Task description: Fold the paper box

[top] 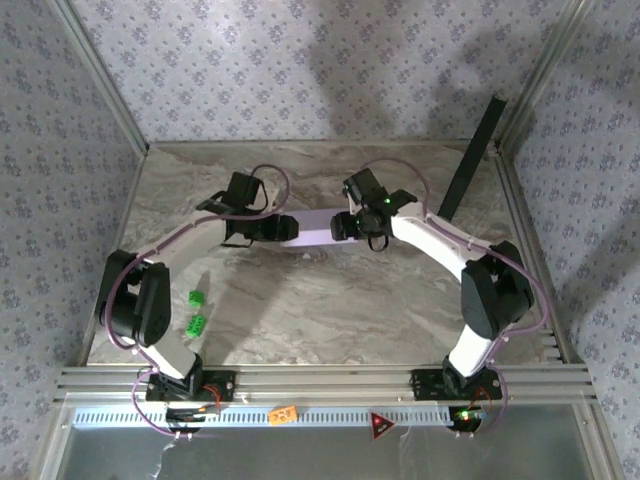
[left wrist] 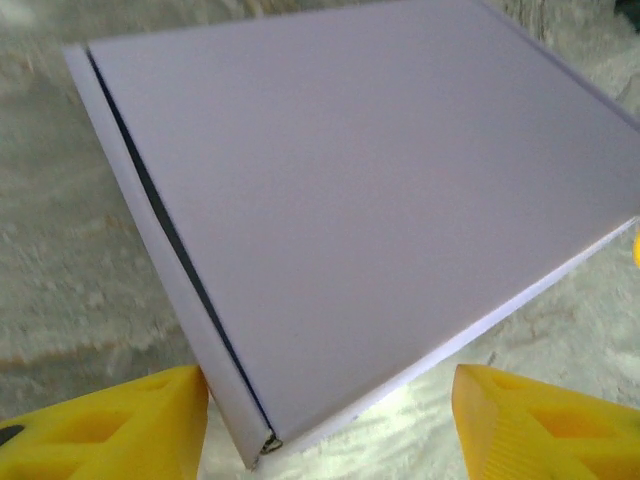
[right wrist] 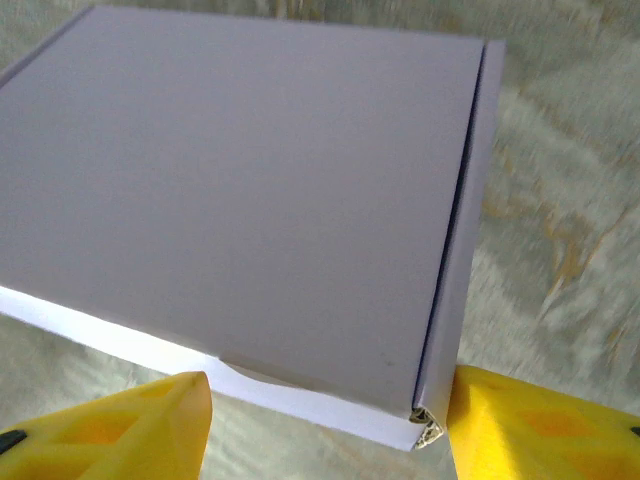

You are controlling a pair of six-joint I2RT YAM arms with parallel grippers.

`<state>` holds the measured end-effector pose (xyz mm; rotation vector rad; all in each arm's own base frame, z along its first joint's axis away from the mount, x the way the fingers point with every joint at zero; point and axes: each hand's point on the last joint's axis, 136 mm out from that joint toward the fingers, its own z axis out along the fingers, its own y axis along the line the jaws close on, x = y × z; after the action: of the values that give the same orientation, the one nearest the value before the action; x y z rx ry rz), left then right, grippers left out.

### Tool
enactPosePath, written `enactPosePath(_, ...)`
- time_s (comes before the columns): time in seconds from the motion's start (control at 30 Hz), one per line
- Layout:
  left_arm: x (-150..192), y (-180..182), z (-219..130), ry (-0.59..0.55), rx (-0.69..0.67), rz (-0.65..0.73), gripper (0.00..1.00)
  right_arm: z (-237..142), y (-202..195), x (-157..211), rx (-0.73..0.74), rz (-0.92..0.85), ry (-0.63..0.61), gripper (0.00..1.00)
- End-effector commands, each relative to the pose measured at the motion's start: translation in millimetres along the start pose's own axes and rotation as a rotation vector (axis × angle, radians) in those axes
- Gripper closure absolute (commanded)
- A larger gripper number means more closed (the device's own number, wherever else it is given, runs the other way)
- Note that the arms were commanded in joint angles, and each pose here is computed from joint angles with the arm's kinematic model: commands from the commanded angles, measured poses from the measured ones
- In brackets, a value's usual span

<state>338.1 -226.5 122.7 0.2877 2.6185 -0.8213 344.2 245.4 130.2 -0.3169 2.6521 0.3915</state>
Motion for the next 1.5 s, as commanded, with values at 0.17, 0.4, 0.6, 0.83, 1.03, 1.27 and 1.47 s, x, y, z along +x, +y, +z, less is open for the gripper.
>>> enactPosePath(0.17,44.2,-20.4,1.1,0.034,0.142,-0.043,0.34,12.8,25.8,57.7,-0.143,0.081,0.067,0.35)
enactPosePath(0.4,61.0,-11.1,-2.7,0.044,0.112,-0.068,0.34,20.1,21.3,80.9,-0.156,0.098,0.103,0.35)
enactPosePath(0.6,47.6,2.7,-18.3,-0.003,0.047,-0.086,0.31,6.0,10.8,72.2,-0.163,0.099,0.09,0.28)
enactPosePath(0.83,30.3,14.8,-9.7,0.016,0.031,-0.106,0.31,18.9,1.5,54.8,-0.235,0.133,0.128,0.27)
enactPosePath(1.03,17.0,14.4,8.6,0.05,0.082,-0.132,0.32,40.7,1.2,36.8,-0.264,0.151,0.152,0.28)
enactPosePath(1.27,13.5,12.0,22.3,0.08,0.125,-0.162,0.37,45.1,12.5,21.9,-0.291,0.156,0.138,0.29)
enactPosePath(1.47,14.3,14.6,17.6,0.069,0.099,-0.155,0.38,47.5,13.5,26.2,-0.27,0.15,0.153,0.3)
